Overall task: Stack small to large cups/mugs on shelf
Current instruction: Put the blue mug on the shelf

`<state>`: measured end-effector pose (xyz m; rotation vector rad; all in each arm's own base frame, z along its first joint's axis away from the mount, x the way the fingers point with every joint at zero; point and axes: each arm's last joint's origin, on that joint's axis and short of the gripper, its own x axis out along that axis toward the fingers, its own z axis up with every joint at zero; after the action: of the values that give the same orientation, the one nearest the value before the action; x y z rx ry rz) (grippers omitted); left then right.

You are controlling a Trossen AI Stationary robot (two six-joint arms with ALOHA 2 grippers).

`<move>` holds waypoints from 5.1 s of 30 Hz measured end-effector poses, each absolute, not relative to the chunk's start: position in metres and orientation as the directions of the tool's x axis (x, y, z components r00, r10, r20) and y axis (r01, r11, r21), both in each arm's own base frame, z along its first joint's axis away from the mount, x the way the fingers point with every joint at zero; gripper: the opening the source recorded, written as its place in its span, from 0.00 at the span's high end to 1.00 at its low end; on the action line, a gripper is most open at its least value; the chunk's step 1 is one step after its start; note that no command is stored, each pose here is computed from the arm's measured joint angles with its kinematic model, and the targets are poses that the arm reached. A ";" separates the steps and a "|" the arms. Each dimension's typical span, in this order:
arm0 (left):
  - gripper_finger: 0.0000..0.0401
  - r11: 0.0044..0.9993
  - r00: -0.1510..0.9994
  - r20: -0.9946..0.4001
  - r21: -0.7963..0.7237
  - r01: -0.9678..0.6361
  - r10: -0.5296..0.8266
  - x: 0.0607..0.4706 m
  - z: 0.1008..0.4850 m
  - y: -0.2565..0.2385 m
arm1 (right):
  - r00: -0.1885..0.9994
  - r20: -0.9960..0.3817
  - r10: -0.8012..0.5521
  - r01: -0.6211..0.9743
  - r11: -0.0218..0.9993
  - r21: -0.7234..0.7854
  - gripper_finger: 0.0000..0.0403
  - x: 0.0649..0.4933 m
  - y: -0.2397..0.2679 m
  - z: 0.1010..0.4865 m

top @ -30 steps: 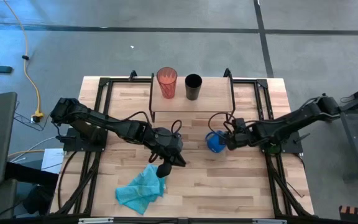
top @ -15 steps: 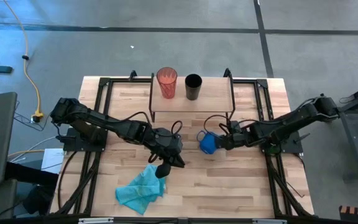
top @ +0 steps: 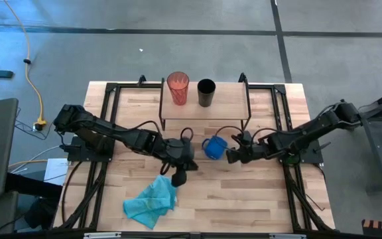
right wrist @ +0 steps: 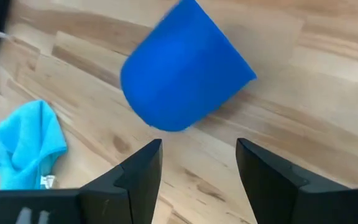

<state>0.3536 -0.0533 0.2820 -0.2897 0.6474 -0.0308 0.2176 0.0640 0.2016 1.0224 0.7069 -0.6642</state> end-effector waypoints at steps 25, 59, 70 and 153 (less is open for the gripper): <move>0.92 0.696 0.757 -0.649 -0.510 -0.505 0.075 0.381 0.222 0.019 | 0.650 -0.653 -0.387 0.759 0.353 0.546 0.51 0.226 0.051 0.209; 0.92 0.660 0.672 -0.740 -0.493 -0.566 0.024 0.397 0.168 0.008 | 0.621 -0.745 -0.246 0.775 0.336 0.535 0.52 0.261 0.019 0.178; 0.92 0.677 0.620 -0.783 -0.485 -0.553 -0.055 0.399 0.149 0.002 | 0.671 -0.687 -0.277 0.728 0.422 0.540 0.52 0.266 0.016 0.195; 0.92 0.674 0.653 -0.757 -0.482 -0.560 0.002 0.403 0.147 -0.002 | 0.627 -0.778 -0.044 0.720 0.414 0.557 0.52 0.297 0.047 0.227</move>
<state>0.4031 -0.0016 0.1474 -0.7776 0.8073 0.3580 0.2970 0.0474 0.2265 1.0438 0.7656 -0.5446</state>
